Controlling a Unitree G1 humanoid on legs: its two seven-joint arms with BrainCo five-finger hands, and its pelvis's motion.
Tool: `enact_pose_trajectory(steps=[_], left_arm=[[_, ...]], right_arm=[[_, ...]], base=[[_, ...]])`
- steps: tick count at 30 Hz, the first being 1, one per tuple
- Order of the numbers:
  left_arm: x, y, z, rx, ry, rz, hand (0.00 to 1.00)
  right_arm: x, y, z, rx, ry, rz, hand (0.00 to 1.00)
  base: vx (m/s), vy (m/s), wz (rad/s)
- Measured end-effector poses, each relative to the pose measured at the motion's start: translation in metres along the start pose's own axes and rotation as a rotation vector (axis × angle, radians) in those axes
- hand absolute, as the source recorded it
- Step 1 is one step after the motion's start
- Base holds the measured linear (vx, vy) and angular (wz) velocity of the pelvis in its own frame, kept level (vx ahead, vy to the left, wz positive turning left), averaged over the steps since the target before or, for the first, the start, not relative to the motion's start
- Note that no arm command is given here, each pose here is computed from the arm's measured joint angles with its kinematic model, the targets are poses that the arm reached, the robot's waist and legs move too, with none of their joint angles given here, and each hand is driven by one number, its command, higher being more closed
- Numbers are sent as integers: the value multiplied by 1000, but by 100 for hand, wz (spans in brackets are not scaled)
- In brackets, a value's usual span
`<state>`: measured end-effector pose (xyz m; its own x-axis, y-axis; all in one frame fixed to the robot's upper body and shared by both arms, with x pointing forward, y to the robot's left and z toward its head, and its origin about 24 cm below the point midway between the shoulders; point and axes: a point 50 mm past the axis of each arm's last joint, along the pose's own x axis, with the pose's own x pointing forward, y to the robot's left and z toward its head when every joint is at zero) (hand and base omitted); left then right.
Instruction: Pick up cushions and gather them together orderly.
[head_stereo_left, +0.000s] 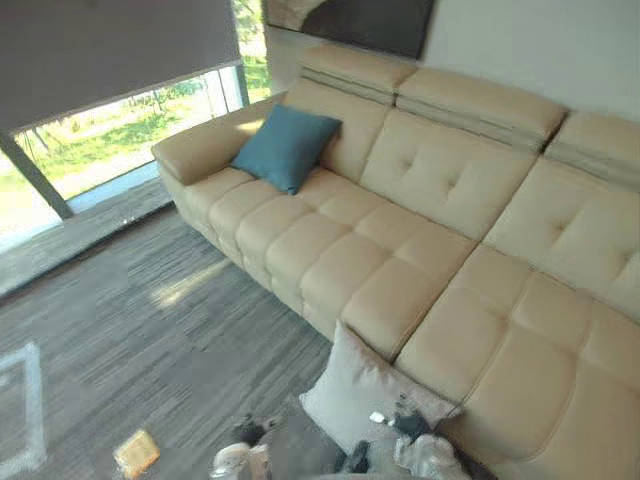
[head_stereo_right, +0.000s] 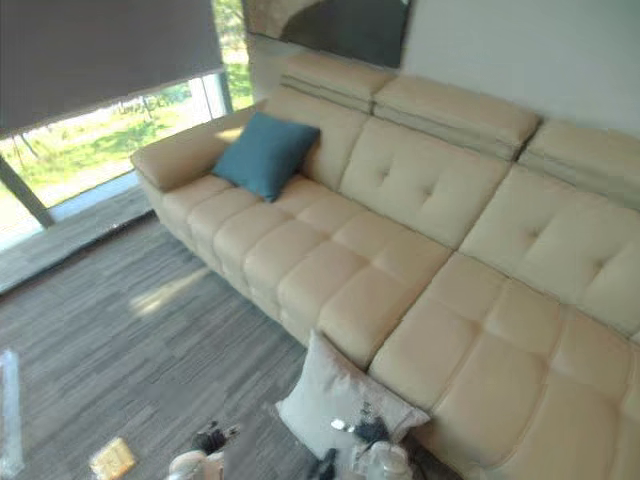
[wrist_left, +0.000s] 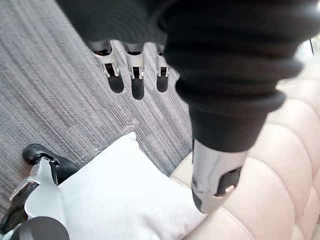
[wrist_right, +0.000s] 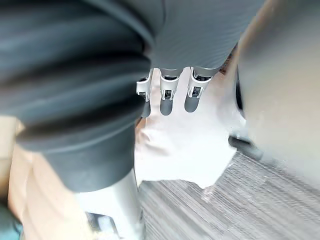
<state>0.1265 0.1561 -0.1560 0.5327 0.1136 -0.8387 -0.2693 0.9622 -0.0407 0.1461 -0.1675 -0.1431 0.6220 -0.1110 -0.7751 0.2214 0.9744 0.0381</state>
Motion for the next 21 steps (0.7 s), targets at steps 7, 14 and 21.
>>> enact_pose_trajectory(steps=[7,14,21], left_arm=[[0,2,9,0,-44,9,0],[-1,1,7,-4,-50,9,0],[0,4,-2,48,0,1,0]], right_arm=[[-1,-9,-5,20,20,-31,0],[-2,-9,-9,16,38,-44,0],[-7,-2,-28,29,96,-29,0]], base=[[191,-45,-59],[210,132,-139],[218,284,-81]])
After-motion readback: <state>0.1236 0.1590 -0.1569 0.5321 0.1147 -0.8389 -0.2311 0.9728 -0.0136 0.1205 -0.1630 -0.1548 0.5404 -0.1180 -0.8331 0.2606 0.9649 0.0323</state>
